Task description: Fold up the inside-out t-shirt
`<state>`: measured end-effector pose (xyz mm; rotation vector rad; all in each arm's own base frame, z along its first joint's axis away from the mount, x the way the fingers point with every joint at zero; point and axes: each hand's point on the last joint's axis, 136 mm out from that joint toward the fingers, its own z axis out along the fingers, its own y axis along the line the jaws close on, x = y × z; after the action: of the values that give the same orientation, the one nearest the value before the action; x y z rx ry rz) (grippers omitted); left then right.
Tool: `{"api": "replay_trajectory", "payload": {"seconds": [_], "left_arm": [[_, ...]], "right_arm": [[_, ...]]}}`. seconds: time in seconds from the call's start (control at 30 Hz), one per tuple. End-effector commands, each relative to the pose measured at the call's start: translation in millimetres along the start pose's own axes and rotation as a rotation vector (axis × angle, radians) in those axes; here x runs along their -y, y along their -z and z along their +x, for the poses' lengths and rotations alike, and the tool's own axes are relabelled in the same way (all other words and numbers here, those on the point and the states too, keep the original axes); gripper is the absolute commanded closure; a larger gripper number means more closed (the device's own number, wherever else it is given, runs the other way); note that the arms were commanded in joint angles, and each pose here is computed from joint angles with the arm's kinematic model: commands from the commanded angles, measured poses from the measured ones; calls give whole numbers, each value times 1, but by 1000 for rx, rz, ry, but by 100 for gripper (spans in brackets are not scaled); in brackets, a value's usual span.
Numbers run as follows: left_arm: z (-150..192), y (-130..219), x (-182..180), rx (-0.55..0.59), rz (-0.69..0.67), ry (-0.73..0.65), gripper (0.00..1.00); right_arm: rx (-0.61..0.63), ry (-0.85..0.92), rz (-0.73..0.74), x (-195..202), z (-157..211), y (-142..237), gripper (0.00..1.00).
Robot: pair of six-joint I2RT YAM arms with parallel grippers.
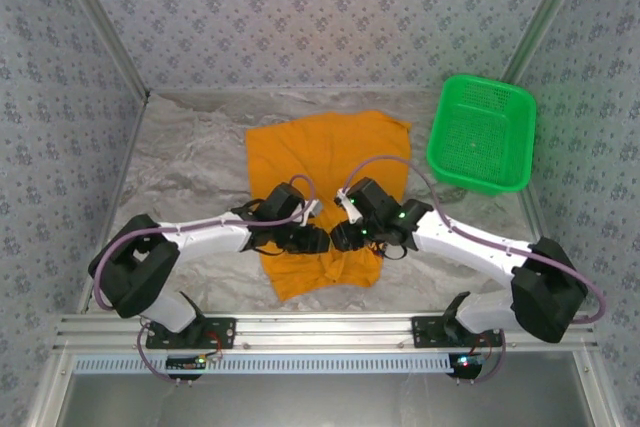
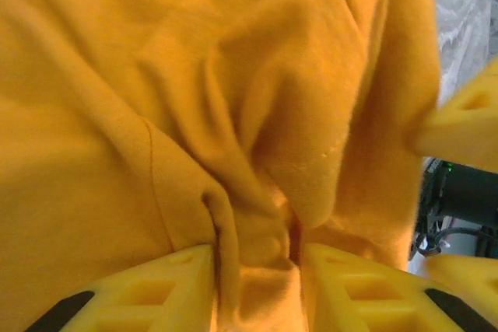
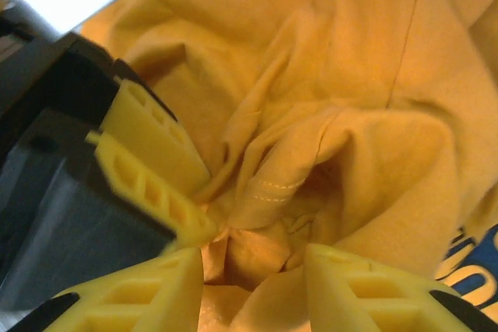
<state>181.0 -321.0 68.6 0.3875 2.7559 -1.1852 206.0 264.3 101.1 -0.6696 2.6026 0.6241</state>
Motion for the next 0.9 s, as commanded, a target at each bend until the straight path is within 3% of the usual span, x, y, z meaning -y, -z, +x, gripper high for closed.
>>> {"api": "replay_trajectory", "payload": {"seconds": [0.0, 0.07, 0.2, 0.3, 0.33, 0.4, 0.5, 0.6, 0.7, 0.87], "left_arm": [[-3, -7, 16, -3, 53, -16, 66], [-3, -8, 14, -6, 37, -17, 71], [12, -10, -13, -20, -82, -3, 98], [26, -7, -31, -22, -135, 1, 100], [29, -5, -29, -25, -124, -2, 97], [33, -1, -20, -26, -91, -22, 79], [30, 9, 1, -1, -45, -76, 62], [16, 23, 11, 70, -59, -104, 59], [-3, 34, 8, 140, -141, -129, 54], [-23, 19, 11, 104, -160, -154, 54]], "right_arm": [[-11, -133, 135, 28, 10, -12, 79], [-21, -167, 245, 54, 20, -8, 99], [-22, -243, 379, 88, 45, 9, 100], [-51, -301, 329, 93, 62, 1, 100], [-57, -305, 313, 91, 64, -1, 97], [-46, -266, 233, 75, 58, -3, 84], [30, -137, 59, 33, 32, 11, 78], [106, -81, 21, 12, 10, 34, 66], [79, -78, 35, 8, 6, 32, 63], [55, -165, 90, 19, 12, 5, 60]]}}
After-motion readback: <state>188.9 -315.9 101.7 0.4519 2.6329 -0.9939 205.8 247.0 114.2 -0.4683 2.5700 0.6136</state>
